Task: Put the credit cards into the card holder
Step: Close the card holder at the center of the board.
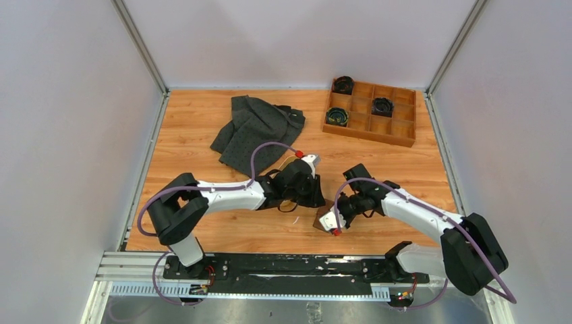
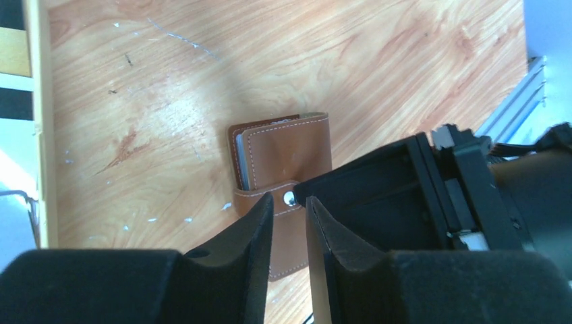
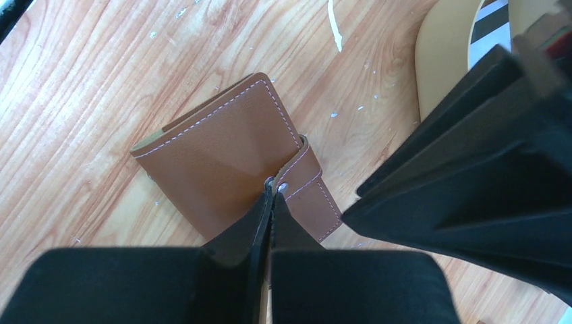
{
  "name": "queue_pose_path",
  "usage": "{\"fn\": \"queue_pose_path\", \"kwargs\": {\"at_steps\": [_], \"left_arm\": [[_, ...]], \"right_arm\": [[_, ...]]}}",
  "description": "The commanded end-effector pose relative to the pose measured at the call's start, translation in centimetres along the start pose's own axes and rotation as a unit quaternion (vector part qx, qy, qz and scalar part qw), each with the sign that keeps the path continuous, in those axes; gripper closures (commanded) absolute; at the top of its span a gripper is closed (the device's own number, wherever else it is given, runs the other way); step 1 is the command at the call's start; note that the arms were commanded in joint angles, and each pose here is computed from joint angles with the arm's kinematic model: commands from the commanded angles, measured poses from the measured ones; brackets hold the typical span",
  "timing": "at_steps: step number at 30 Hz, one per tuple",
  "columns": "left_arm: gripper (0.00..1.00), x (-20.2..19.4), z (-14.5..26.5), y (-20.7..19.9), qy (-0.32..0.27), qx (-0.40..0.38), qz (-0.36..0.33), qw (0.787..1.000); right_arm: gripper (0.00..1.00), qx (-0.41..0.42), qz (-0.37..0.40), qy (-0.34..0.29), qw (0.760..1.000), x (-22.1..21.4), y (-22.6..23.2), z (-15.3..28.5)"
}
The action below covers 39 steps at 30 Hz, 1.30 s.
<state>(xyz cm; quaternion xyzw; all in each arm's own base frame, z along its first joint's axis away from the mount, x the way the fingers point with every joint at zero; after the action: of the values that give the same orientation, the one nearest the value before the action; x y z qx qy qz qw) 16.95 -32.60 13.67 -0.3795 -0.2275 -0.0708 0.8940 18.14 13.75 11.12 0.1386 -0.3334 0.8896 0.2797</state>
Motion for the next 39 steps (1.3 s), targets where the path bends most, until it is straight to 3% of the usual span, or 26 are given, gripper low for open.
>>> {"fn": "queue_pose_path", "kwargs": {"at_steps": [1, 8, 39], "left_arm": [[0.75, -0.9, -1.6, 0.7, 0.024, 0.026, -0.011, 0.999], [0.87, -1.6, -2.3, 1.2, 0.043, 0.030, -0.010, 0.999], [0.87, -3.2, -3.0, 1.5, 0.109, 0.056, -0.042, 0.992]], "right_arm": [[1.00, 0.057, -0.019, -0.001, 0.998, 0.4, 2.8, -0.7], [1.00, 0.063, -0.015, 0.002, 0.998, 0.5, 3.0, -0.8], [1.00, 0.136, 0.041, 0.031, 0.989, 1.5, 5.4, -2.0]]}}
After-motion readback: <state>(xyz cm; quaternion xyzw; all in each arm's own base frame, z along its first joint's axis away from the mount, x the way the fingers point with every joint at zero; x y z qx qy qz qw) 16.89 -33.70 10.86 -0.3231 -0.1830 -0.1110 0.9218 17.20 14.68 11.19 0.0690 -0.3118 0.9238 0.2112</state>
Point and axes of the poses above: each gripper's point midway between its finger pads, its own z axis back along the fingers, its own y axis along the line the jaws close on, x = y × z, the point moved 9 cm from there along z, back along the fingers, and after that the axes turned 8 degrees about z, right-handed, at the moved point
